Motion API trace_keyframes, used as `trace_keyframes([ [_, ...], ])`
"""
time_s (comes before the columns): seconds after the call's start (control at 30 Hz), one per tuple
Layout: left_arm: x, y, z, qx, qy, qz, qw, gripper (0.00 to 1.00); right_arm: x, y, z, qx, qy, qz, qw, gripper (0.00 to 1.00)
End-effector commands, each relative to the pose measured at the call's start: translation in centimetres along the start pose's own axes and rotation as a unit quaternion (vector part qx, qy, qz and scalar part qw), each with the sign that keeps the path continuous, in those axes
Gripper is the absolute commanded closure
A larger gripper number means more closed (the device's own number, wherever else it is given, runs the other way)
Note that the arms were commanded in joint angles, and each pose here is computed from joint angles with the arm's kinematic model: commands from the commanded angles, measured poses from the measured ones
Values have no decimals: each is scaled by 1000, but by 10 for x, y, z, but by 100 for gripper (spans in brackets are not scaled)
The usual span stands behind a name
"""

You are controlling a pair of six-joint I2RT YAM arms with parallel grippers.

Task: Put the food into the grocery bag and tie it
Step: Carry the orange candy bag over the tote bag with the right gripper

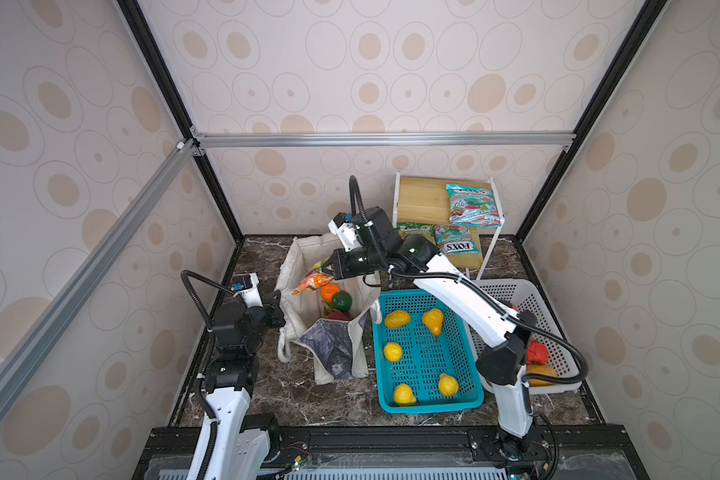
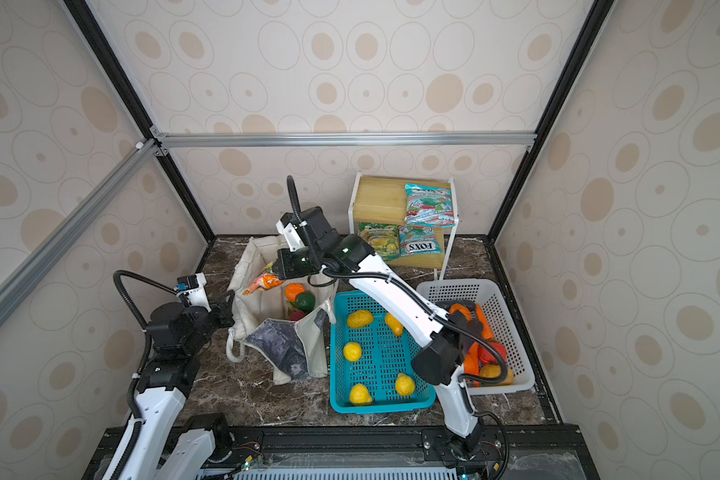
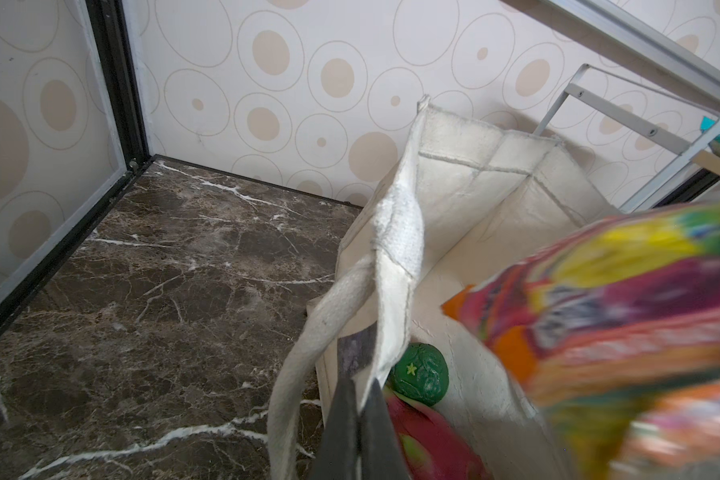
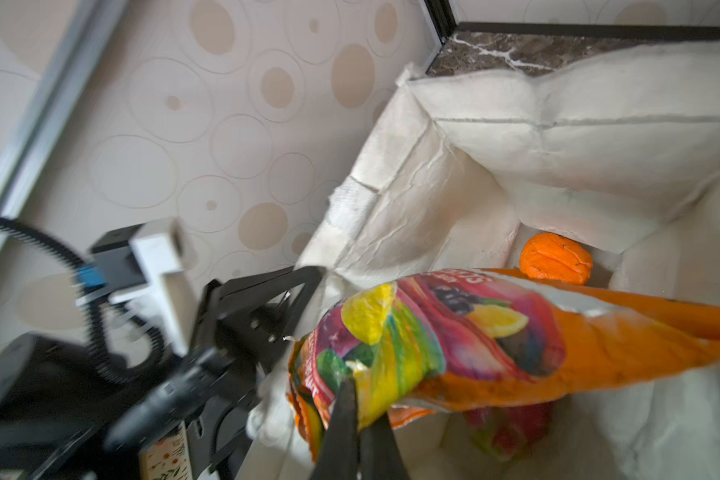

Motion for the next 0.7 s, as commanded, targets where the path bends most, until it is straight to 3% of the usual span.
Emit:
trace_keyframes([
  [0.0, -4, -7, -3, 15, 9, -21, 1000, 100, 4, -7, -8, -36, 62, -28, 997, 100],
  [0.13, -5, -7, -3, 15, 10, -22, 1000, 100, 45, 20, -41, -50, 132, 4, 990, 100],
  [0.3, -5, -7, -4, 15, 12, -23, 1000, 100, 62, 47, -60, -67, 225, 43, 971, 100],
  [0.43, -6, -8, -4, 17, 13, -25, 999, 100, 68, 60, -61, -75, 227, 67, 969, 100],
  [0.5, -6, -8, -4, 17, 12, -25, 999, 100, 68, 63, -60, -74, 226, 78, 968, 89],
  [0.57, -6, -8, -4, 17, 11, -26, 999, 100, 64, 63, -54, -77, 223, 85, 968, 67],
  [0.6, -6, -8, -4, 17, 11, -27, 999, 100, 60, 62, -52, -79, 223, 85, 968, 51],
  [0.67, -6, -8, -4, 17, 11, -27, 999, 100, 48, 56, -44, -82, 230, 81, 966, 37],
])
Point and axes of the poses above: each gripper's point midway between its finger pads, its own x axis out along the fingers, its own z axis along the line the jaws close on, y = z × x, the point moved 10 cm from there along -x, back along the fingers, and after that the axes turned 8 degrees about -x, right-handed, at the moved point
